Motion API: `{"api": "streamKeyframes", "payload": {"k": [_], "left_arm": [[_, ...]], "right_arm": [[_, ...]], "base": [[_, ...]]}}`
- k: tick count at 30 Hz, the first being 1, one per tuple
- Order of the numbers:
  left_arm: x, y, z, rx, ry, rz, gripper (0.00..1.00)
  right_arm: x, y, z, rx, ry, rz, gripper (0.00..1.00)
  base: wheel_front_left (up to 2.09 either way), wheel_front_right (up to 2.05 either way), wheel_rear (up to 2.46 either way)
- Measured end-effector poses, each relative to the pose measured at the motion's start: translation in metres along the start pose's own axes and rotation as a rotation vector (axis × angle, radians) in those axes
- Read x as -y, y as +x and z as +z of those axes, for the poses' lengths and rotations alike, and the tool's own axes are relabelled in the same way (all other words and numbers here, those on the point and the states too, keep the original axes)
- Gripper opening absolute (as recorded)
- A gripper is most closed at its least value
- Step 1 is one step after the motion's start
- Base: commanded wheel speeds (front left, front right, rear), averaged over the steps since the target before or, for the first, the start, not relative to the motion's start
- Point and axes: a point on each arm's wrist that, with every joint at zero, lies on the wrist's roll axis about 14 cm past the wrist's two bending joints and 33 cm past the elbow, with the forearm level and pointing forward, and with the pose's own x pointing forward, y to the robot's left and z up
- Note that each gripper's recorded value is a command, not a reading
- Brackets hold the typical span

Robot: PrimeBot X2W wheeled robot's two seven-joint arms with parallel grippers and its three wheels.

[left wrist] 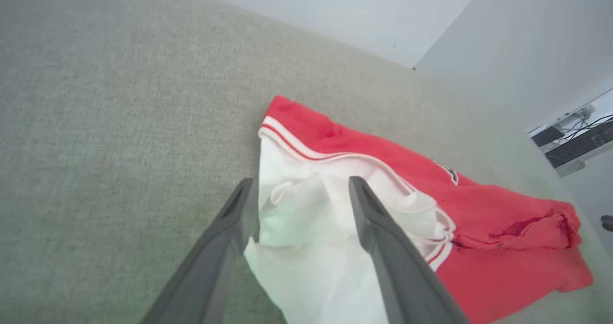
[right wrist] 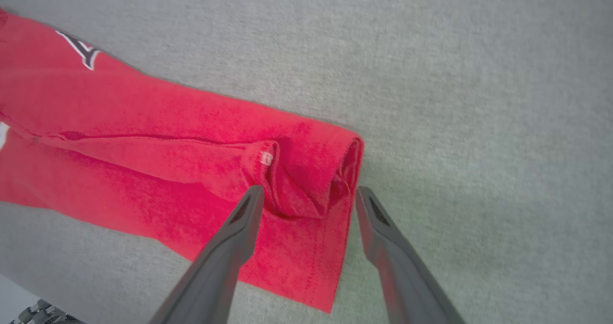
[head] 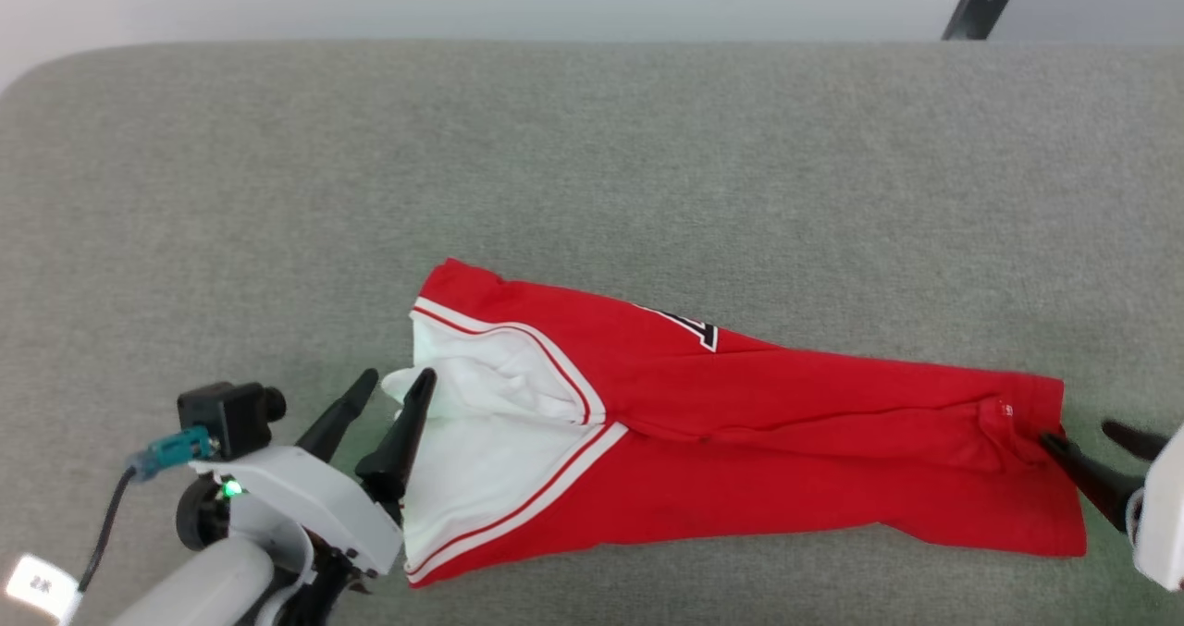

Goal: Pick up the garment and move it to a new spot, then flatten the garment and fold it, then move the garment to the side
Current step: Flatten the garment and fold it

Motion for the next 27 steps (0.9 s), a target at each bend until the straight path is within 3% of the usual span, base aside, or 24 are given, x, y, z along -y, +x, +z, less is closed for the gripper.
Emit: {"api": "streamKeyframes", "payload": {"k": [6, 17, 21, 27], "left_arm": [[-0.003, -0.023, 0.007, 0.108, -0.064, 0.064, 1.0], [-0.017, -0.058, 0.0, 0.197, -0.031, 0.162, 1.0], [-0.021, -0.067, 0.005, 0.241, 0.023, 0.191, 1.0], [-0.021, -0.077, 0.028, 0.334, 0.195, 0.217, 1.0]], "right_arm": [[0.008, -0.002, -0.022, -0.091, 0.041, -0.012, 1.0], [0.02, 0.005, -0.038, -0.225, 0.094, -0.033, 1.0], [0.017, 0.01, -0.038, -0.253, 0.1, -0.026, 1.0], [0.014, 0.021, -0.038, -0.296, 0.112, -0.025, 1.0]], "base": [[0.0, 0.0, 0.0], [0.0, 0.0, 0.0], [0.0, 0.0, 0.0], [0.0, 0.0, 0.0]]}}
